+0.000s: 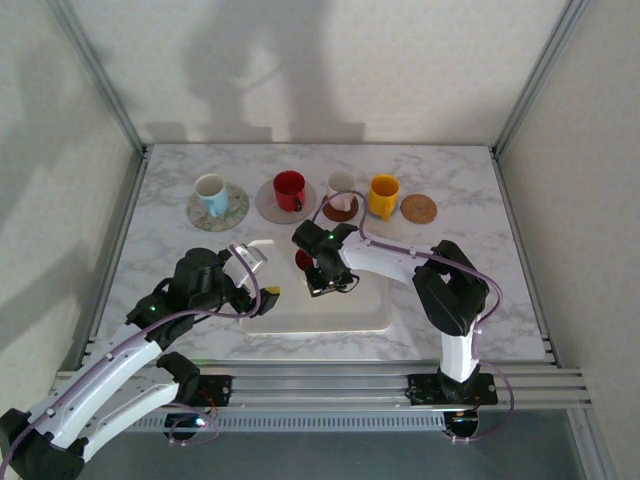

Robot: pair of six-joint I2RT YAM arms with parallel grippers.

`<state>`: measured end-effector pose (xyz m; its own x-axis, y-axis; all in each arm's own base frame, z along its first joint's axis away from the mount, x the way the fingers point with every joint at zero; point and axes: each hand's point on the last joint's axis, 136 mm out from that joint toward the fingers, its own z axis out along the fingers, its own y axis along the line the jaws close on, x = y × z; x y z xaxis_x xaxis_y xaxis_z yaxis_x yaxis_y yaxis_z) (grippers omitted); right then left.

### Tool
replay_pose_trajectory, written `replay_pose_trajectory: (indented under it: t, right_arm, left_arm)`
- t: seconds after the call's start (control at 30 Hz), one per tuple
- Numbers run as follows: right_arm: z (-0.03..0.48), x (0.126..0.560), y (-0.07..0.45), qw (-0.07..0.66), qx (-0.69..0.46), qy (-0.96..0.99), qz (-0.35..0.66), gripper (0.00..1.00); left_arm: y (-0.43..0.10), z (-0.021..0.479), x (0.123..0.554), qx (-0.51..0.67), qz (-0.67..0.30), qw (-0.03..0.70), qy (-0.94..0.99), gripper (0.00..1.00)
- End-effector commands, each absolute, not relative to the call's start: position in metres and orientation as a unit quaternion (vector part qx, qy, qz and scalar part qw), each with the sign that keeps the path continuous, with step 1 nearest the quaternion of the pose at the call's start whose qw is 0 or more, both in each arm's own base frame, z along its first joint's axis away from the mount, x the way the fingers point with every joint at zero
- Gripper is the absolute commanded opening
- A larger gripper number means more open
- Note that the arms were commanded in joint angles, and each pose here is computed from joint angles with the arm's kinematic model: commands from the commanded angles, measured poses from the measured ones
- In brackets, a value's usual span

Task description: Place the cup by the coaster

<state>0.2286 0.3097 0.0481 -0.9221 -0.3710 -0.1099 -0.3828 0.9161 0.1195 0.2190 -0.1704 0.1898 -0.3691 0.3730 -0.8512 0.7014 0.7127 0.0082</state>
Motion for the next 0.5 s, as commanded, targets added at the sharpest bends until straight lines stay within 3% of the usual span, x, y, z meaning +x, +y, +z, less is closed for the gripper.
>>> replay_pose_trajectory:
  t: [0.0,0.47]
  right_arm:
    - [0.0461,0.2342,0.3174,0.052,-0.197,0.977,0.064,0.34]
    - [0.0497,0.2367,0.3192,0.055,-0.210,0.975,0.054,0.23]
  left_arm:
    - [-0.1691,0.1906,0.2221,0.330,-0.181,0.460,0.804,1.00]
    - [-0.1680,0.1891,0.2242,0.324,-0.179,0.462,0.806,1.00]
